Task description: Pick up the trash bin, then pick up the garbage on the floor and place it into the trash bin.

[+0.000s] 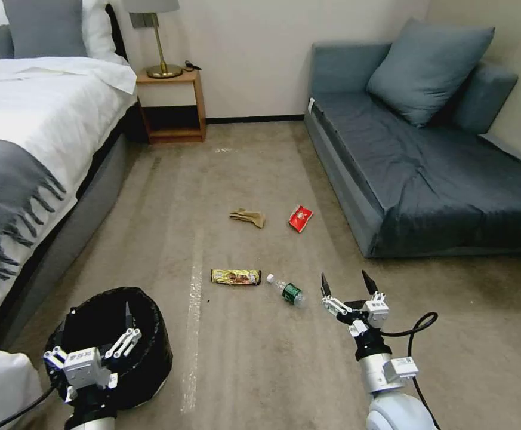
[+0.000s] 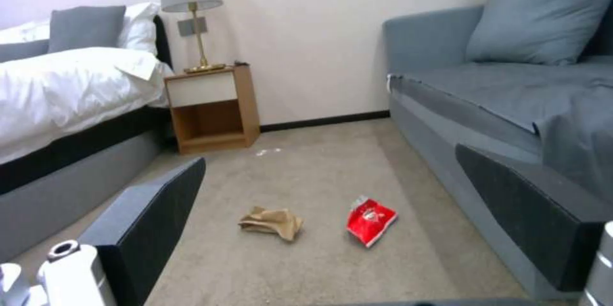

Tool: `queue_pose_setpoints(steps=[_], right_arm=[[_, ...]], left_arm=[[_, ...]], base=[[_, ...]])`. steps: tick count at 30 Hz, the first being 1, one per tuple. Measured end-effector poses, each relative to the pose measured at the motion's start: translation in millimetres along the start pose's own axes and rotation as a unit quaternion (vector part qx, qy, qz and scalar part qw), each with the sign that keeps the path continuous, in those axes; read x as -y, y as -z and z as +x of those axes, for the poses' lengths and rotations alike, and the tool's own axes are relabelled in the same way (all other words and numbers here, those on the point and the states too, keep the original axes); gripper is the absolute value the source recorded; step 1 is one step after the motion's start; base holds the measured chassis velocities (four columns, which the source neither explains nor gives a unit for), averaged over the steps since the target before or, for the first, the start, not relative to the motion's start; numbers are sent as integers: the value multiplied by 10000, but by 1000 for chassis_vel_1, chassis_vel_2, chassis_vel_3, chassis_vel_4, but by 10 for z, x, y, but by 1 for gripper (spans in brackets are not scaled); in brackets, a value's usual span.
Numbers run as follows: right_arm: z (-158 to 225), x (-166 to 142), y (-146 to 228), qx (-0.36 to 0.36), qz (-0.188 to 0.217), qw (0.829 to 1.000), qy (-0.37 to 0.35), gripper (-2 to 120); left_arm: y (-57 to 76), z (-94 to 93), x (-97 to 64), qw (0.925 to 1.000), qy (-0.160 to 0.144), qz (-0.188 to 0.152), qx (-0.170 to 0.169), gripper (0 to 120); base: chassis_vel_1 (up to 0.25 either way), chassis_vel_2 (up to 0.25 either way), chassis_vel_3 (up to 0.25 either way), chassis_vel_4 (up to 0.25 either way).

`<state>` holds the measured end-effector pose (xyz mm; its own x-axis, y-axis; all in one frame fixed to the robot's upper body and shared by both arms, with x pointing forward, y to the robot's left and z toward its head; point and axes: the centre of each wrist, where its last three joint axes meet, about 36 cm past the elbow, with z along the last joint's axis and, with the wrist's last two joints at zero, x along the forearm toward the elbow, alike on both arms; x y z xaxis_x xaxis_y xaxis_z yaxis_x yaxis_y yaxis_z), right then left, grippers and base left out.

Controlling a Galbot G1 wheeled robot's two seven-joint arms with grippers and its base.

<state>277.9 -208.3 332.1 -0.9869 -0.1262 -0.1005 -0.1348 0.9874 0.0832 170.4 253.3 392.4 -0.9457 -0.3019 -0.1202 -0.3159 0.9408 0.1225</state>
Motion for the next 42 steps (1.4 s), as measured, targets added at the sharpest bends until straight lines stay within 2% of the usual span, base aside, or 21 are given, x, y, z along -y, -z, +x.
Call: queue_pose_setpoints(steps=[28, 32, 34, 39, 42], right_arm=[[0, 0, 0, 0, 0, 10000, 0, 100], [54, -33, 45, -65, -46, 10000, -26, 100], [231, -133, 189, -313, -194, 9993, -116, 100], [502, -264, 484, -709, -414, 9962, -280, 100], [610, -298, 538, -863, -476, 9946, -329, 100]], left_arm=[[0, -1, 0, 10000, 1, 1, 0, 100], [35, -98, 12, 9999, -1, 75, -103, 94], [112, -246, 29, 9995, -41, 196, -232, 90], [250, -466, 54, 9981, -141, 384, -456, 93], [271, -511, 61, 9978, -157, 420, -482, 93]], base=[[0, 0, 0, 0], [0, 0, 0, 0], [0, 0, 0, 0], [0, 0, 0, 0], [0, 0, 0, 0]])
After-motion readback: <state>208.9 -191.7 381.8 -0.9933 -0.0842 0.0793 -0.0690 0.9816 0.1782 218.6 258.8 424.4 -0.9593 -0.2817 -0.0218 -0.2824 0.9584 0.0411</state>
